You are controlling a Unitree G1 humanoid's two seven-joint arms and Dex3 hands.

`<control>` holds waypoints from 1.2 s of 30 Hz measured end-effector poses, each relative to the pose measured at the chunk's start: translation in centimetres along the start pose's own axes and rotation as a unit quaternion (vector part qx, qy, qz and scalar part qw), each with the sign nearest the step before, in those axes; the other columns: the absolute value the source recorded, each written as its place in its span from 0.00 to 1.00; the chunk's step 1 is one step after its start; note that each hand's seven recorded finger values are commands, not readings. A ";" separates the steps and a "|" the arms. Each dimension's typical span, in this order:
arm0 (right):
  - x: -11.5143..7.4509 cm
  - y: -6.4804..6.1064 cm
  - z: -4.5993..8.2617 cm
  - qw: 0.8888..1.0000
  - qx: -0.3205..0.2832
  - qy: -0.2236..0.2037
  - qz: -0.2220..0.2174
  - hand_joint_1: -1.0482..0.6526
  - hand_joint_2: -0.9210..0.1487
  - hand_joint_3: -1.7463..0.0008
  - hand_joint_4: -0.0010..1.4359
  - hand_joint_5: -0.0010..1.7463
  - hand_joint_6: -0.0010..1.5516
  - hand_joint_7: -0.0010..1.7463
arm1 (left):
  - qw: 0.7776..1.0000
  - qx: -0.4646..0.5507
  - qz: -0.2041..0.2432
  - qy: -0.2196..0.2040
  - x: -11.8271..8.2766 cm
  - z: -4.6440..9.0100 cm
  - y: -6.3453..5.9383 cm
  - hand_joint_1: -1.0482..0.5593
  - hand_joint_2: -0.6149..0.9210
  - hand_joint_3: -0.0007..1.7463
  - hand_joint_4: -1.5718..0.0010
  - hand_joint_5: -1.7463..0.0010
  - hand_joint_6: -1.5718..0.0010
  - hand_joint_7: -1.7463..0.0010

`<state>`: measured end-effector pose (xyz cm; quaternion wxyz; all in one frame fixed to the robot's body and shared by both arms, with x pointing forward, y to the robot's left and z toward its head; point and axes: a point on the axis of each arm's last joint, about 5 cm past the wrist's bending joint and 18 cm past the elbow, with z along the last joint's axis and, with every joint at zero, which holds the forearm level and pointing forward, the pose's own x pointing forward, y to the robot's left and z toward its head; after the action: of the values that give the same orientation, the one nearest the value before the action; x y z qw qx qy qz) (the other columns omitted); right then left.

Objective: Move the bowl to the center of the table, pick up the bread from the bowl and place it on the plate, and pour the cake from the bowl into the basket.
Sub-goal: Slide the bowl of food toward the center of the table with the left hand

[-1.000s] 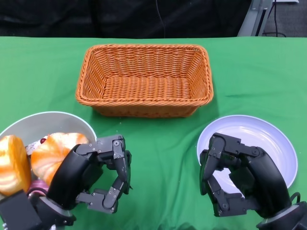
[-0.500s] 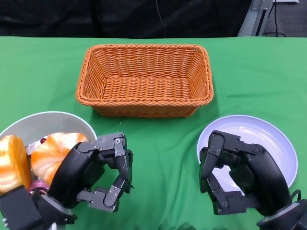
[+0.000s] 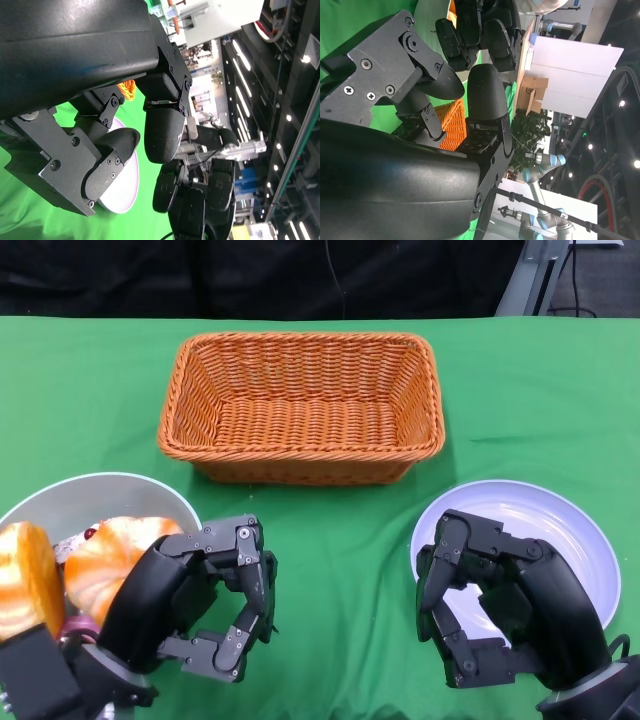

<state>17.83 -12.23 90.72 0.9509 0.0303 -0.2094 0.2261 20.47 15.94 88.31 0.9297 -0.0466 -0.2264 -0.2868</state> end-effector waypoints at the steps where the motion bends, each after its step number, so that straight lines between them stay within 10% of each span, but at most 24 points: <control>1: 0.0 0.0 0.0 1.000 0.000 0.000 0.000 0.57 0.46 0.20 0.60 1.00 0.44 0.95 | 1.000 0.001 -0.006 -0.004 0.1 0.2 0.2 0.64 0.66 0.81 0.43 0.09 0.47 0.20; 6: 0.0 0.1 -0.2 1.000 0.004 0.003 -0.002 0.57 0.46 0.21 0.61 1.00 0.44 0.95 | 0.997 0.058 -0.043 -0.034 0.9 3.3 1.9 0.51 0.71 0.59 0.44 0.30 0.41 0.53; 13: 0.0 0.1 -0.2 1.000 0.004 0.004 -0.002 0.57 0.46 0.21 0.61 1.00 0.44 0.94 | 0.996 0.068 -0.047 -0.036 1.2 4.3 2.2 0.50 0.73 0.56 0.45 0.32 0.39 0.59; 17: 0.0 0.2 -0.5 1.000 0.004 0.005 -0.007 0.56 0.47 0.21 0.61 1.00 0.45 0.94 | 0.995 0.076 -0.044 -0.043 1.0 5.6 3.2 0.40 0.97 0.14 0.51 0.78 0.52 0.91; 23: -0.1 0.2 -0.8 1.000 0.004 0.005 -0.009 0.56 0.46 0.22 0.61 1.00 0.45 0.94 | 0.995 0.079 -0.014 -0.062 0.1 9.0 6.3 0.28 1.00 0.09 0.59 0.94 0.59 0.99; 36: -0.1 0.3 -1.0 1.000 0.005 0.005 -0.010 0.56 0.45 0.24 0.61 1.00 0.44 0.95 | 0.988 0.091 0.121 -0.027 -1.1 8.5 9.1 0.25 1.00 0.14 0.66 0.99 0.68 1.00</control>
<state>18.04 -11.88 89.79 0.9540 0.0365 -0.2031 0.2176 21.35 25.89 95.77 0.9515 0.0030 -0.2692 -0.1492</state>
